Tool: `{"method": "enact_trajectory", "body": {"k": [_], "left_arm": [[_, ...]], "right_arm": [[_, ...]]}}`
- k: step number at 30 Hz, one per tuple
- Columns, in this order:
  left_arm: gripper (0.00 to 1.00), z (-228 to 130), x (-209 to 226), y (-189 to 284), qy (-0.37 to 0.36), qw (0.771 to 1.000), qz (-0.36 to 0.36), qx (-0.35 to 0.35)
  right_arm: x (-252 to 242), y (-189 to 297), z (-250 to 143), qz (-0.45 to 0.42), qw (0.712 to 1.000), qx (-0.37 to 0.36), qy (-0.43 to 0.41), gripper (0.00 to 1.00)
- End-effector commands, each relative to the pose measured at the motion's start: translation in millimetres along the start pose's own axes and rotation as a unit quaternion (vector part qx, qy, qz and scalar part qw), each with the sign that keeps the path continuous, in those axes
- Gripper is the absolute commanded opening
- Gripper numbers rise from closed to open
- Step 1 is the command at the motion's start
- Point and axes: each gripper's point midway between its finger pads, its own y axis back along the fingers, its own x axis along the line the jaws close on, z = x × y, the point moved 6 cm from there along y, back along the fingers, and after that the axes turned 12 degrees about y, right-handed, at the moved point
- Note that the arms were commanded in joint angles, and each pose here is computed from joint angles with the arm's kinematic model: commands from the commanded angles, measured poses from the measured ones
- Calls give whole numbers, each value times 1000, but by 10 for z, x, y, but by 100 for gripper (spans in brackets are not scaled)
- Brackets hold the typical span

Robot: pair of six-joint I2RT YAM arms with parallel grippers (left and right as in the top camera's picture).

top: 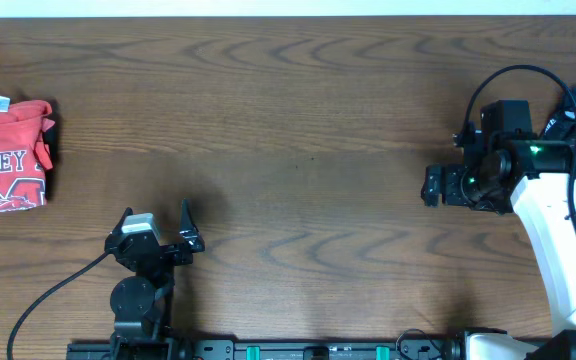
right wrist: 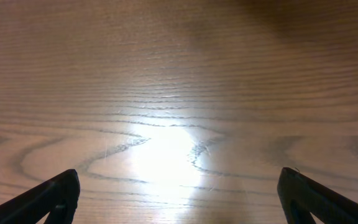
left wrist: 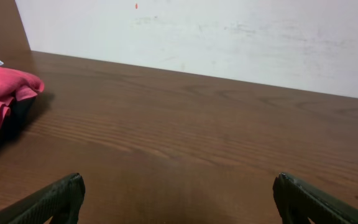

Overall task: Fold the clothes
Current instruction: 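Reach the right gripper to the dark clothing pile at the right edge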

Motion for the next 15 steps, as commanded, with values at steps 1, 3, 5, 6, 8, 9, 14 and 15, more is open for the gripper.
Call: {"method": "enact_trajectory", "body": {"k": [1,3,5,6,8,9,14,15], "left_arm": [[98,-133,42,-25,-2,1000,6,17],[98,-133,42,-25,-2,1000,6,17],[98,-133,42,-25,-2,1000,6,17],[98,-133,42,-25,-2,1000,6,17],[98,-133,42,-25,-2,1000,6,17],[98,-133,42,-25,-2,1000,6,17],[98,-133,42,-25,-2,1000,6,17],[98,-133,42,-25,-2,1000,6,17]], "right_arm": [[-46,90,72,-14,1000,-23,-10,99],[-3,89,76,6,1000,-25,-8,99],[53,92,84,30,999,-28,-8,99],[71,93,98,39,999,-32,-5,99],[91,99,121,48,998,-40,14,98],[84,102,129,44,998,-43,16,93],[-142,230,201,-24,997,-55,-38,98],[-214,275,216,-43,996,-55,-51,97]]}}
